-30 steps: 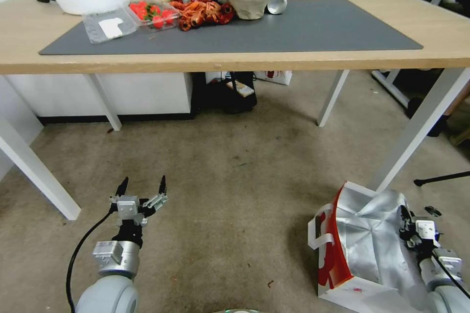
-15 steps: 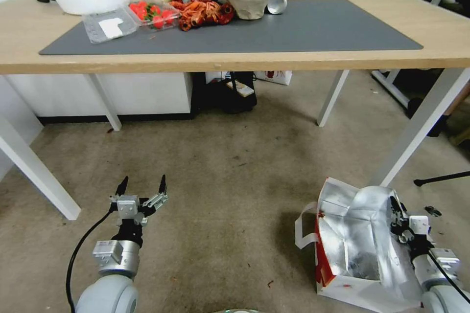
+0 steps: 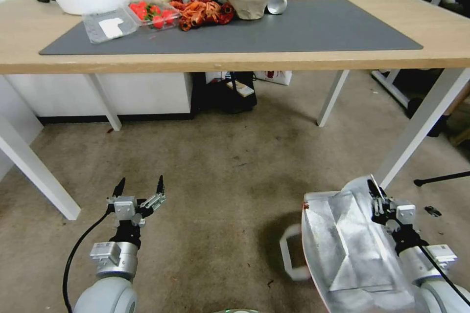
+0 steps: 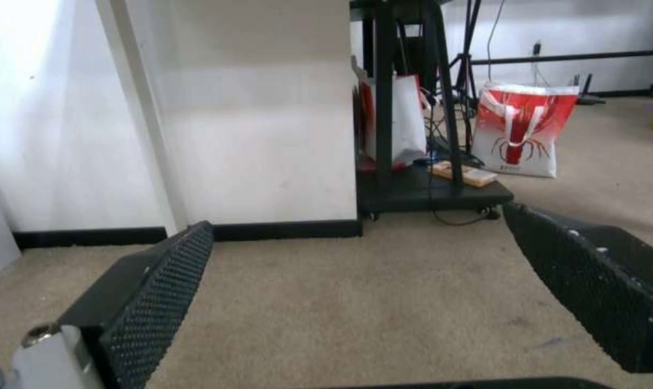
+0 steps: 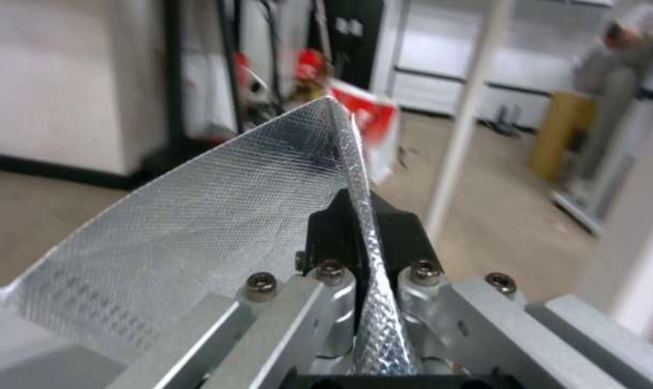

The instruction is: Pick up the food delivery bag from the floor and place it on the table.

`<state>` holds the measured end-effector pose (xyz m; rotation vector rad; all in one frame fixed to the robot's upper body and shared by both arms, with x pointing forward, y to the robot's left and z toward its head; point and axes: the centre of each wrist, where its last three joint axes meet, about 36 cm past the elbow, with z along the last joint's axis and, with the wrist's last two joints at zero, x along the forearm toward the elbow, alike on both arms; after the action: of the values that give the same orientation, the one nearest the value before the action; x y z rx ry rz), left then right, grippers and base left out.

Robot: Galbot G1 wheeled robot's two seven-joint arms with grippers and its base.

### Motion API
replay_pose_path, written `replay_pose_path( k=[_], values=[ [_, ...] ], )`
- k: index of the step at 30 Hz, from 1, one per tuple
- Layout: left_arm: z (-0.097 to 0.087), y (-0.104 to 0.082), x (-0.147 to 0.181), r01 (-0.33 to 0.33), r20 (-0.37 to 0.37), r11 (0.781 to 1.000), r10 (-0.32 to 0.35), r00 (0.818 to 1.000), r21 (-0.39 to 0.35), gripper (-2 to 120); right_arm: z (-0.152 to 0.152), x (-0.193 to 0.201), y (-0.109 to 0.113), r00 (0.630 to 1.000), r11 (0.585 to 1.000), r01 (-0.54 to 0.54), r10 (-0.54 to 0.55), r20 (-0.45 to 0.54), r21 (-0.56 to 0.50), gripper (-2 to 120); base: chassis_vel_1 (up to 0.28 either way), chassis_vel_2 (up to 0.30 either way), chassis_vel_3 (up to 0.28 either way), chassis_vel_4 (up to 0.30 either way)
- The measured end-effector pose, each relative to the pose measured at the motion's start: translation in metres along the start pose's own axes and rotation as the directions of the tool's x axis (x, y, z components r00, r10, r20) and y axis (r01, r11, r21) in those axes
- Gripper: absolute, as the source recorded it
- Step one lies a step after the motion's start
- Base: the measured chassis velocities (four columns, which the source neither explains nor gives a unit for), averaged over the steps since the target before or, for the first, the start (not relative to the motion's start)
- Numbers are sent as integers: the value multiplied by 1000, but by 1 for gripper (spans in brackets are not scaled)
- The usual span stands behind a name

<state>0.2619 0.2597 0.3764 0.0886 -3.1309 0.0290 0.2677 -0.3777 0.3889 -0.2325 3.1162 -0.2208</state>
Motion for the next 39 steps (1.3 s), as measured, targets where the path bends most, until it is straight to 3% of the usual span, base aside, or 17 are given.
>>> replay_pose_path(
  k=[9,12,17,23,26,39],
  values=[
    [-2,1,-1,-8,19,1000,8,1000,11,100,-28,-5,3,988,990,131,-125,88,-62,0,0,0,0,0],
    [-5,1,-2,-26,42,999,24,999,37,100,-38,-8,-4,964,969,235,-221,147,-81,0,0,0,0,0],
    [-8,3,-4,-35,62,998,32,998,51,100,-51,-13,-7,936,944,315,-290,200,-102,0,0,0,0,0],
    [-9,7,-4,-64,113,995,56,992,73,100,-66,-19,-6,882,887,437,-390,263,-151,0,0,0,0,0],
    [-7,11,-5,-87,145,993,75,986,75,100,-73,-20,-9,835,833,524,-461,301,-177,0,0,0,0,0],
    [-7,14,-6,-106,169,994,97,981,40,100,-101,-25,-14,737,723,658,-560,379,-211,0,0,0,0,0]
  ],
)
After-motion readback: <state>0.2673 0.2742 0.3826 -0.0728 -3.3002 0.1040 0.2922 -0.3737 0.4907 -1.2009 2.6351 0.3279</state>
